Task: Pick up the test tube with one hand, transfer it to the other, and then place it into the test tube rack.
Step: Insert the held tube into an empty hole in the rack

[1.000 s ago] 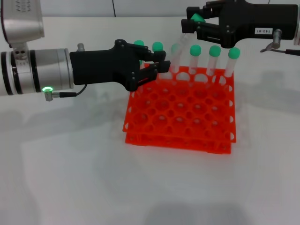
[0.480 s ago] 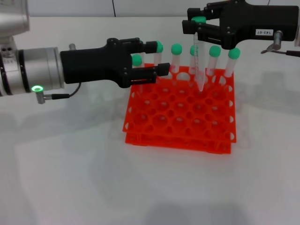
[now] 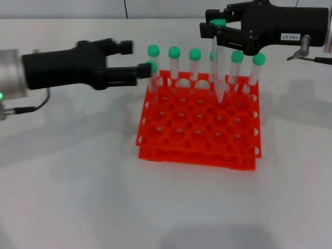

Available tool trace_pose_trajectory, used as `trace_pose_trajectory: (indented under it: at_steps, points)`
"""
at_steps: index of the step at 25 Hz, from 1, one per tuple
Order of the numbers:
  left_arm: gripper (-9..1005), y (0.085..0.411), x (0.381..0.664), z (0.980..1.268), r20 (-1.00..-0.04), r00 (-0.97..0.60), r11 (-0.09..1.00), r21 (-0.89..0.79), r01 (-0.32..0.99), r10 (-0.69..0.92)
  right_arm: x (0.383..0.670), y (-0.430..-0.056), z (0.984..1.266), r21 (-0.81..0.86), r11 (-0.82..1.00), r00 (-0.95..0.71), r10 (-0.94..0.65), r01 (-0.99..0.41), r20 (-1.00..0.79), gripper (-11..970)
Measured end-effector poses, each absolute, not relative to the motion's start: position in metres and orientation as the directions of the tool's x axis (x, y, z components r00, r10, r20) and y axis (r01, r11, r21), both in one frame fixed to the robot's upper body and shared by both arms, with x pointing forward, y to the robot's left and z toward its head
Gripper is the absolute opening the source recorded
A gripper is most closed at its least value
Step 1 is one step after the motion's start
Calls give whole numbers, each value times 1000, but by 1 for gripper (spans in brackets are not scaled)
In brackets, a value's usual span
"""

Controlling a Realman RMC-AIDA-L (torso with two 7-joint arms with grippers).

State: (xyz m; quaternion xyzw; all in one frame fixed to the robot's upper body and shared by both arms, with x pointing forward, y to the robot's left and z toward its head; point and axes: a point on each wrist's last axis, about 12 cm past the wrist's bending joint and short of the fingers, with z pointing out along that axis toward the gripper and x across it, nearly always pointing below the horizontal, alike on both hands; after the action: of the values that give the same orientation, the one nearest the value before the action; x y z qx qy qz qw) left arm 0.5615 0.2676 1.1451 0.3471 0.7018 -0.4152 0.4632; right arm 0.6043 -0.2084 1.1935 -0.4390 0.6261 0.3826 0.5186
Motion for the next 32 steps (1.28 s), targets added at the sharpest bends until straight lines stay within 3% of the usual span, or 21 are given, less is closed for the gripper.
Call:
trace_pose_trajectory:
  at_steps: [13, 32]
  points:
    - [876, 309, 527, 1138, -937, -325, 464, -234, 854, 127, 605, -193, 1184, -7, 340, -37, -124, -940, -992, 282]
    - [875, 321, 510, 1129, -921, -328, 422, -217, 880, 209, 609, -168, 1163, -90, 363, 61, -92, -927, -994, 282]
